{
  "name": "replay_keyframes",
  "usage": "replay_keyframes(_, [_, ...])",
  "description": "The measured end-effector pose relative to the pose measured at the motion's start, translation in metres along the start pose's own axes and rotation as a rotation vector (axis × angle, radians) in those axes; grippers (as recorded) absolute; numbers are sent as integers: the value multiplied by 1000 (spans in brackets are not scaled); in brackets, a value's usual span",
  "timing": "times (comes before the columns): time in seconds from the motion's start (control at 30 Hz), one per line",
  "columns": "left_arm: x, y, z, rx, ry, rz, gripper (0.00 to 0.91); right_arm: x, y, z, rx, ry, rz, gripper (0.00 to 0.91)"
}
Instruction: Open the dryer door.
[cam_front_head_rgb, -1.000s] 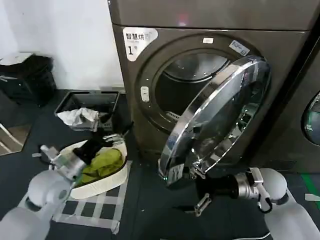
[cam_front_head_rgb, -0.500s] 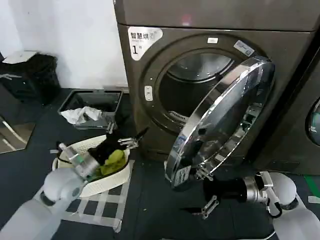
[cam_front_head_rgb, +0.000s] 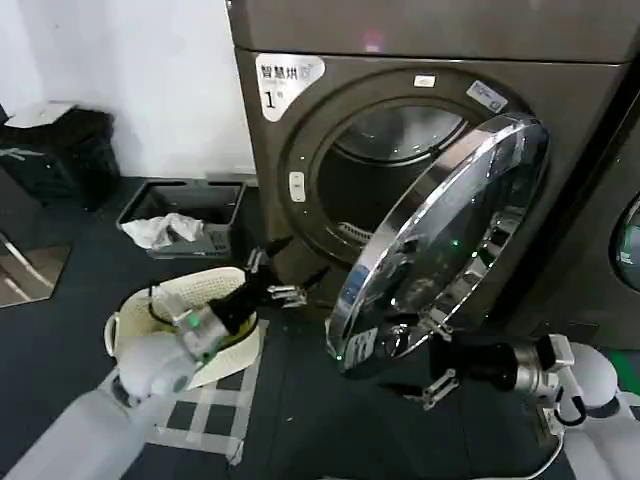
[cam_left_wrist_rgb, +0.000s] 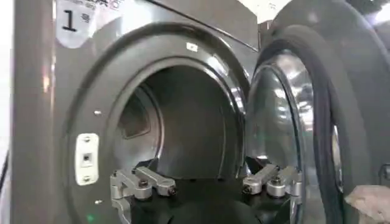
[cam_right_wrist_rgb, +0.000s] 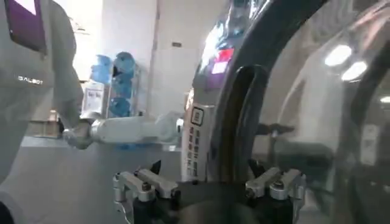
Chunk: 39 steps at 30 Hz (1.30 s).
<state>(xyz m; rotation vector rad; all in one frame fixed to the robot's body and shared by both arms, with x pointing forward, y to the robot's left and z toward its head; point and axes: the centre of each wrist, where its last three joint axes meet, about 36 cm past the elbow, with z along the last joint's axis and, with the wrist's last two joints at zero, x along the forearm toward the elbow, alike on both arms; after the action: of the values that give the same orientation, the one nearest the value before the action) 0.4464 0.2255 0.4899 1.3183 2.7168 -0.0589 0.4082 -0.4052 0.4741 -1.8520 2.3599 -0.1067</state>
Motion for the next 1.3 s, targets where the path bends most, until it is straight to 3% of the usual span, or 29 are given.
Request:
replay_keyframes(0.67, [-32, -16, -1, 5, 4, 125, 907, 123, 16, -25, 80, 71, 347, 907])
replay_keyframes(1.0, [-42, -28, 0, 17, 9, 190, 907, 197, 60, -47, 142, 89, 640, 907])
replay_keyframes(1.3, [-51, -40, 3, 33, 16, 254, 907, 248, 111, -71, 232, 17, 971, 907])
